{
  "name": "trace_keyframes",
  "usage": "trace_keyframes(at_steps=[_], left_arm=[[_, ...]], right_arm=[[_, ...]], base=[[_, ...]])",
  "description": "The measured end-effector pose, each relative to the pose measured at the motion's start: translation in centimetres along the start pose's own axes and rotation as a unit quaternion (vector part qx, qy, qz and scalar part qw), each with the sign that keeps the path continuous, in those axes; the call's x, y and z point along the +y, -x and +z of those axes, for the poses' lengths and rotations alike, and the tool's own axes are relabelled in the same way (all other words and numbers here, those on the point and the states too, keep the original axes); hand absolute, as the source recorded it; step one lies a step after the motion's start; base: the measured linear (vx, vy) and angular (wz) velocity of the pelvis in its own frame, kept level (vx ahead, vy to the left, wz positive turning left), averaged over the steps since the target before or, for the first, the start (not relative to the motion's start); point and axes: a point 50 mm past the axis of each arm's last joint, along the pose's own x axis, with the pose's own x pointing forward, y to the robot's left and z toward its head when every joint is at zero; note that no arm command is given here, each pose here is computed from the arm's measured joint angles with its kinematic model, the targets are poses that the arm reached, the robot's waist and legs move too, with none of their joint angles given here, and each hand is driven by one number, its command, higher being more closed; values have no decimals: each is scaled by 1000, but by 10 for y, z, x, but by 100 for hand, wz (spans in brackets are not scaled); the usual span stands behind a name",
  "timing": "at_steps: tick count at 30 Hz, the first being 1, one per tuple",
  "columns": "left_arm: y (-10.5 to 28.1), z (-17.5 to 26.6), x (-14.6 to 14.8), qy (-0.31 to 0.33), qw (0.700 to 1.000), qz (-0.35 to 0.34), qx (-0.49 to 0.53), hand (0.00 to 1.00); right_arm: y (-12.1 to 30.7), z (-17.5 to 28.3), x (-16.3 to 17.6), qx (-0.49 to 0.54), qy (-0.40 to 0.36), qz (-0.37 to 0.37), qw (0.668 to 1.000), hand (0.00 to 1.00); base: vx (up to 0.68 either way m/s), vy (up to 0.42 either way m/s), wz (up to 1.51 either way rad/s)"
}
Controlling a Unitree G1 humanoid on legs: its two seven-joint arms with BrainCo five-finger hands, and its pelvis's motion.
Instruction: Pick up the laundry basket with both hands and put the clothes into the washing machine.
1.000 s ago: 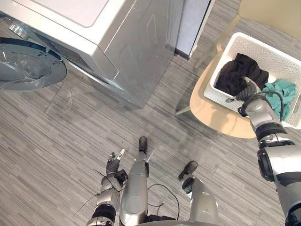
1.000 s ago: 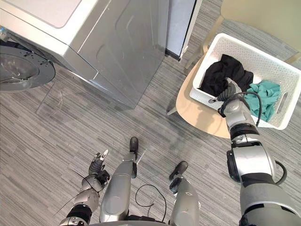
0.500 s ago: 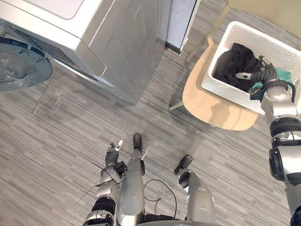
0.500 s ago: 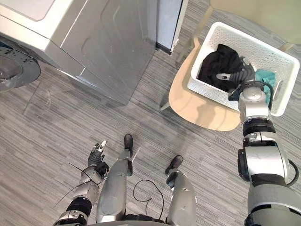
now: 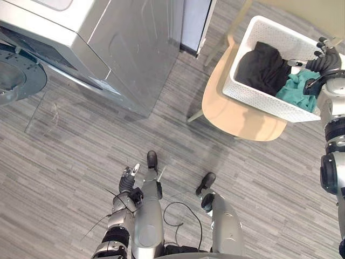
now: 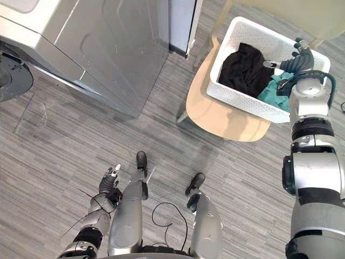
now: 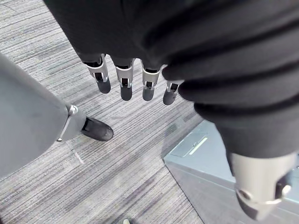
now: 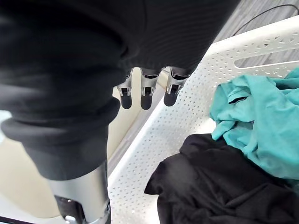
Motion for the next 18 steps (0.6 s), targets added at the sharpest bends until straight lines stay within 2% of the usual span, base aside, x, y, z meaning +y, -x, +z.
trace_keyframes(at_steps=[5,11,16,18], left_arm=[[1,17,-12,36,998,-19,-43,0],[7,37,-34,92,990,-55,-87,0],[29,65,-62,130,972,-124,-154,0],[40,69,-72,159,962,-152,-163,0]], right_arm=[[0,-14,-8,45,73,-15,996,0],[-3,5,-22,27,169,-24,985,0],[-3,9,-39,32,261,-34,964,0],[-1,8,-58,47,314,-48,947,0]], base=[[54,-20,19],[22,-40,41],[-15,-78,59],[-31,-82,51]])
